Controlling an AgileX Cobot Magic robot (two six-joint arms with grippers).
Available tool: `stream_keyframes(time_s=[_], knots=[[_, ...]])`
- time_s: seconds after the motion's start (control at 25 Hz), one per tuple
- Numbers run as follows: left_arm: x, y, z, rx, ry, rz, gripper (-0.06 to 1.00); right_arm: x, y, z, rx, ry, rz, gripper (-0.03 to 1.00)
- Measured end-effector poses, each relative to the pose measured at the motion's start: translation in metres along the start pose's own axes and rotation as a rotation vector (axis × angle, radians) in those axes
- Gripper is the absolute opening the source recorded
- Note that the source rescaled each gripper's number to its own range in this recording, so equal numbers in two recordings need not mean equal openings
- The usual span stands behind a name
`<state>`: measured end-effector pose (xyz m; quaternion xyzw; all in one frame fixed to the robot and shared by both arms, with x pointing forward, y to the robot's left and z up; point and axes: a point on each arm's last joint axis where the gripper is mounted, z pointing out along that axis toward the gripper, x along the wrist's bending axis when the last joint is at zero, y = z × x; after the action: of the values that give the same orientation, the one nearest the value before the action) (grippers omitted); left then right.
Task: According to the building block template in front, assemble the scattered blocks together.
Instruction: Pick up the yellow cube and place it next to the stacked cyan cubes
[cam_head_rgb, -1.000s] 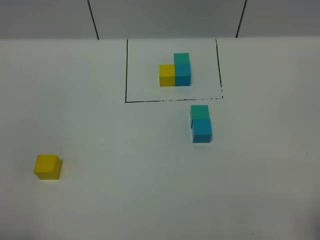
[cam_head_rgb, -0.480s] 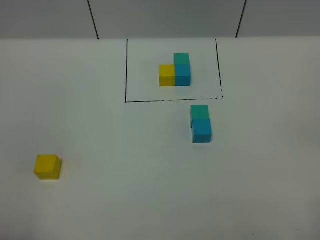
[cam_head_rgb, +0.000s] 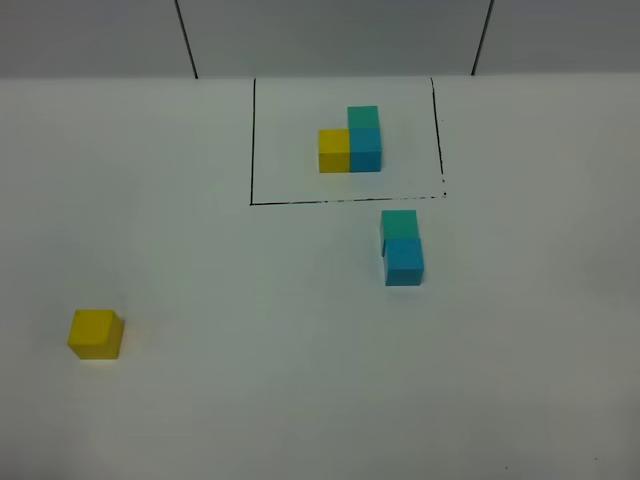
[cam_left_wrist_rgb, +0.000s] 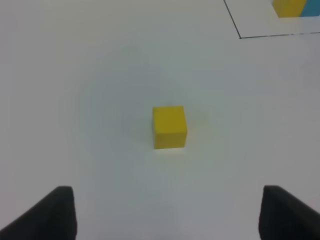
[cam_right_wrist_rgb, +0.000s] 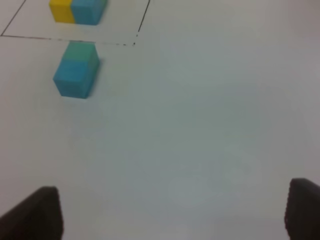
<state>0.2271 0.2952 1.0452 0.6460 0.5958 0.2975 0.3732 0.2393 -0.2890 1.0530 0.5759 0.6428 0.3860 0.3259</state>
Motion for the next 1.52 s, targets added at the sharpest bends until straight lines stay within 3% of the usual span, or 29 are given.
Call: stream_keyframes(time_s=[0.72,1.04,1.52], knots=[[0.0,0.0,0.0,0.0,0.0,0.0,0.62,-0.0025,-0.0003,0.0,0.003,-0.027,-0.007,0.73],[0.0,0.0,0.0,0.0,0.0,0.0,0.62,-0.0039,-0.0002,0.0004,0.003,-0.099,0.028,0.73],[0.0,0.0,0.0,0.0,0.0,0.0,0.62,-0.0039,-0.0002,0.0004,0.003,-0.101,0.029,0.73]])
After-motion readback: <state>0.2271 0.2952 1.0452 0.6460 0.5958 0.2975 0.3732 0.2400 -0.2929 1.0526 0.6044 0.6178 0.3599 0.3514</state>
